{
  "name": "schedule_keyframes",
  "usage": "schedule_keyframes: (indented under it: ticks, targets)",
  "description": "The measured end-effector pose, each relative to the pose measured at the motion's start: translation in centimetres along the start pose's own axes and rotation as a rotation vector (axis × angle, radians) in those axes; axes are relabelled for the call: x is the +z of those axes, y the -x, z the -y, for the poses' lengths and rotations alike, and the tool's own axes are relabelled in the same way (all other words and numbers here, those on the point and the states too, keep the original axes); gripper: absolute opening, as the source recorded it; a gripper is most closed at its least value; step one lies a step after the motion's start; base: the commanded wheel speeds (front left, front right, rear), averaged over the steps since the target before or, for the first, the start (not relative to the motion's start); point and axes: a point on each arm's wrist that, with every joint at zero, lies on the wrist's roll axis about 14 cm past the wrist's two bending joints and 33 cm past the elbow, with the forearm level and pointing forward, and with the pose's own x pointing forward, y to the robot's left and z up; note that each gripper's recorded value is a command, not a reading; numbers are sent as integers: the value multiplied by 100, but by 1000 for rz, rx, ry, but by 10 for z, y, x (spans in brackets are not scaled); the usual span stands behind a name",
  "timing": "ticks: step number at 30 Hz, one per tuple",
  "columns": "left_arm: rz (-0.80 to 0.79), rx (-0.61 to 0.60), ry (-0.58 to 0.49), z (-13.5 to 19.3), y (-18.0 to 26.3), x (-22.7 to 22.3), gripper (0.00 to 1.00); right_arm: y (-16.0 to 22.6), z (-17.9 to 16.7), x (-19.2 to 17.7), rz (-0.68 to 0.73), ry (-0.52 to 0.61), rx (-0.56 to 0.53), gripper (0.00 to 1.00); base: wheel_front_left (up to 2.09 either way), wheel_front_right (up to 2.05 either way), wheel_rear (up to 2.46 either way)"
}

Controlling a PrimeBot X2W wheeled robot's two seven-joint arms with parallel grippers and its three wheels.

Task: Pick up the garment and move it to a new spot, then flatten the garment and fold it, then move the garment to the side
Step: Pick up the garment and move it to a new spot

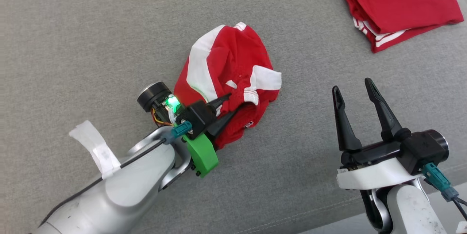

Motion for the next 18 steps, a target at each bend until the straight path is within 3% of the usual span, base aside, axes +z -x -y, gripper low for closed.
schedule_keyframes:
  ticks: [1, 9, 18]
  targets:
    - [-2, 18, 8, -2, 4, -2, 100, -1, -3, -1, -1, -3, 9, 100, 0, 0, 0]
    - [60, 196, 36, 0, 47, 10, 100, 7, -17, 2, 3, -12, 49, 100, 0, 0, 0]
    - [164, 562, 119, -12, 137, 30, 100, 17, -38, 19, 44, -24, 120, 100, 0, 0, 0]
